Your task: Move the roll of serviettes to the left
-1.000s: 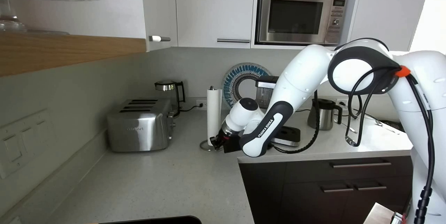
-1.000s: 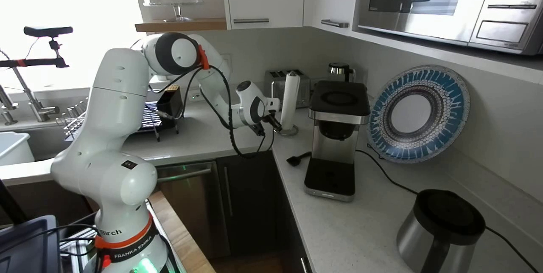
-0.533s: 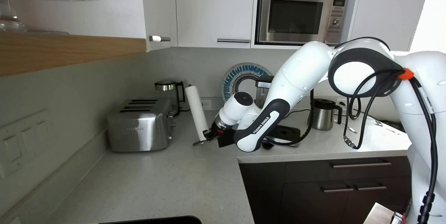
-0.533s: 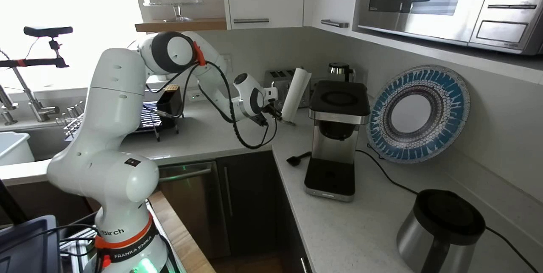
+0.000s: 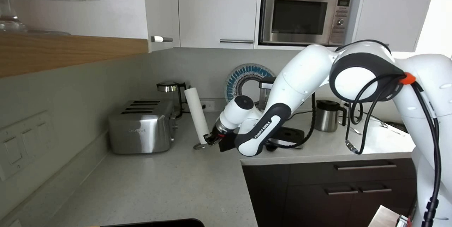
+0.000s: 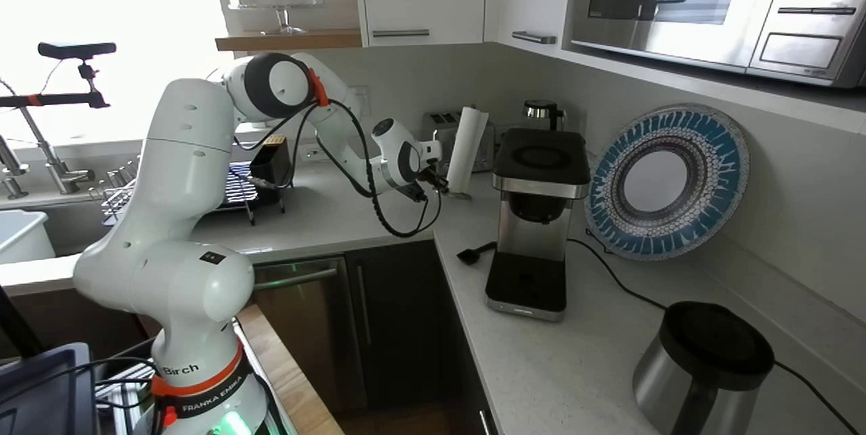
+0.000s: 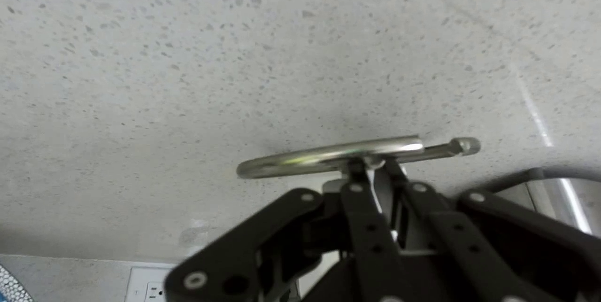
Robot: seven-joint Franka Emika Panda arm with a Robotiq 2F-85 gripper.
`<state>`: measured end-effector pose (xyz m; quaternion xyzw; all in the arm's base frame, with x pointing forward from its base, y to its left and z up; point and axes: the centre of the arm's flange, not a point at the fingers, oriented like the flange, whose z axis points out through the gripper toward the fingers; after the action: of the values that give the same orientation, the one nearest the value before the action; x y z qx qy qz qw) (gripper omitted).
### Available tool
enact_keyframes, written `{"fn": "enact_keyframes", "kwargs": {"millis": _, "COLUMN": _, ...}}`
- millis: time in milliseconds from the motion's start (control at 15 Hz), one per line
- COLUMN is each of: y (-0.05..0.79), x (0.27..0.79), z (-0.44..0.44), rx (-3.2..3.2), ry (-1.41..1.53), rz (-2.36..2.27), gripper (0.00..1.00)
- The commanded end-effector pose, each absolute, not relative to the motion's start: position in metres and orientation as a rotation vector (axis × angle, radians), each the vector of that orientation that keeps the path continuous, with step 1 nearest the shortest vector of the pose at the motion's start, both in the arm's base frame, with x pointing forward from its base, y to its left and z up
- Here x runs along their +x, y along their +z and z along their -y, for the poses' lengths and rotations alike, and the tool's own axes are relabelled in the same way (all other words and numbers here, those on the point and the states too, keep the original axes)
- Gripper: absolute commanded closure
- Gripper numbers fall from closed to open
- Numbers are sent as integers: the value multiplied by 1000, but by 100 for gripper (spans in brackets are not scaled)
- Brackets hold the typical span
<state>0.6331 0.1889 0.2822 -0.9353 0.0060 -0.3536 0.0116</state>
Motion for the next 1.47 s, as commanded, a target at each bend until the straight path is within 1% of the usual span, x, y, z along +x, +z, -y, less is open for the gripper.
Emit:
{"fn": "enact_keyframes", "kwargs": {"millis": 0, "y": 265, "x": 637, "z": -189, "rx": -2950, "ry": -1062, "rz": -24, "gripper": 97}}
{"fn": "enact_keyframes", "kwargs": {"millis": 600, "y": 246, "x": 645, "z": -196, "rx": -2922, "ry": -1032, "rz": -4, "gripper": 97}}
{"fn": "enact_keyframes", "kwargs": {"millis": 1333, "y": 249, "x": 653, "z": -239, "rx": -2838, "ry": -1048, "rz": 208, "gripper": 97}}
{"fn": "enact_keyframes", "kwargs": {"millis": 1400, "y": 249, "x": 653, "z": -240, "rx": -2839, "ry": -1048, "rz": 220, "gripper": 64}}
